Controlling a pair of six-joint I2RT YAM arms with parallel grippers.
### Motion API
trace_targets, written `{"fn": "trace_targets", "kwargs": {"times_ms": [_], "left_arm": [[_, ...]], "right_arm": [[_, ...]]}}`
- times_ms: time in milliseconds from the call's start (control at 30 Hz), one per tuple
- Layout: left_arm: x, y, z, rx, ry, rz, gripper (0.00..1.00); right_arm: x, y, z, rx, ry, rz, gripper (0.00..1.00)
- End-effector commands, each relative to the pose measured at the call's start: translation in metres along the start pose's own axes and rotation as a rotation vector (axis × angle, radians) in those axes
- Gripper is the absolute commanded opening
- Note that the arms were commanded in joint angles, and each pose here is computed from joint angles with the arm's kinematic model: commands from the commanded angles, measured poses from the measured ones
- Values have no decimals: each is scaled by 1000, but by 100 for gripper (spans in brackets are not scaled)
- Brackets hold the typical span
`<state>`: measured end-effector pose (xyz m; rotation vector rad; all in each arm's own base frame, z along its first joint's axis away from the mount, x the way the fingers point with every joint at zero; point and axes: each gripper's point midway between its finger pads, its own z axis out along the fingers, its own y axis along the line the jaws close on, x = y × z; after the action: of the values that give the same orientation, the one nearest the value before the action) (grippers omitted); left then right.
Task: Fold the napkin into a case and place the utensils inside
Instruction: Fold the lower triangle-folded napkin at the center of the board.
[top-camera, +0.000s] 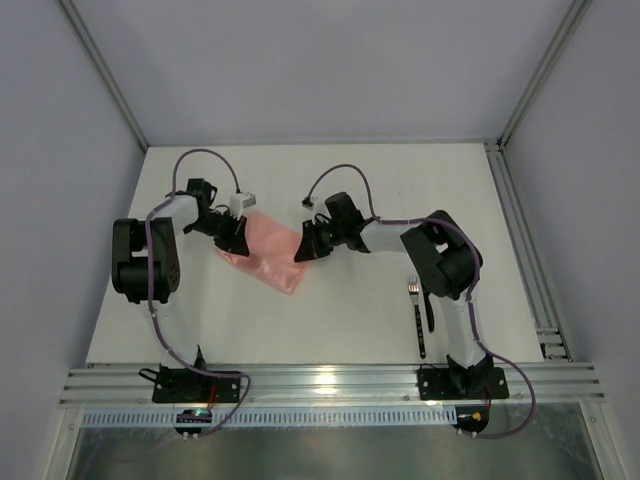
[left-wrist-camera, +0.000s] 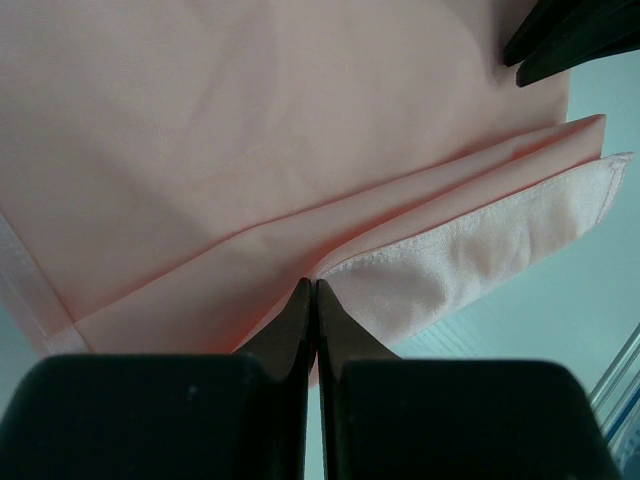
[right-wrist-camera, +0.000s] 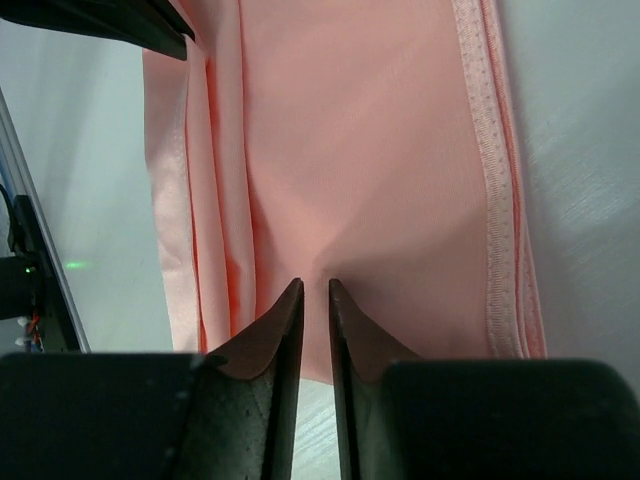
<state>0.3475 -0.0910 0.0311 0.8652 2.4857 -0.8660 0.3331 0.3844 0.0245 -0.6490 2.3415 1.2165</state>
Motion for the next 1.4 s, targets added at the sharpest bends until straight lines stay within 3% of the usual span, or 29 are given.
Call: {"fn": "trace_targets", "kwargs": {"times_ms": [0, 233, 367, 467, 867, 967, 1033, 1100, 1133, 1233, 1367], "left_arm": [[-15, -5, 6, -5, 7, 48, 0], [-23, -4, 6, -10, -1, 55, 0], [-22, -4, 8, -7, 3, 49, 0], [-23, -3, 8, -8, -1, 43, 0], [-23, -1, 11, -10, -4, 27, 0], [-24, -2, 11, -11, -4, 27, 0], [-24, -1, 11, -13, -4, 25, 0], [-24, -1, 11, -16, -5, 17, 0], [-25, 0, 10, -18, -11, 19, 1], [-32, 0, 8, -29, -36, 14, 15], [-50, -1, -6, -80, -97, 50, 37]], "right_arm": [[-23, 19, -20, 18, -7, -122, 21], [-42, 26, -35, 58, -35, -203, 48], [-46, 39, -35, 25, -56, -230, 55], [-47, 54, -25, -21, -59, -279, 59], [-17, 38, 16, 30, 42, -285, 61], [-13, 23, 19, 97, 47, -267, 58], [-11, 19, 20, 108, 49, -262, 52], [-8, 18, 20, 110, 53, -261, 38], [-6, 15, 20, 114, 55, -258, 24], [-3, 18, 21, 92, 64, -263, 9], [1, 16, 22, 79, 75, -264, 4]]}}
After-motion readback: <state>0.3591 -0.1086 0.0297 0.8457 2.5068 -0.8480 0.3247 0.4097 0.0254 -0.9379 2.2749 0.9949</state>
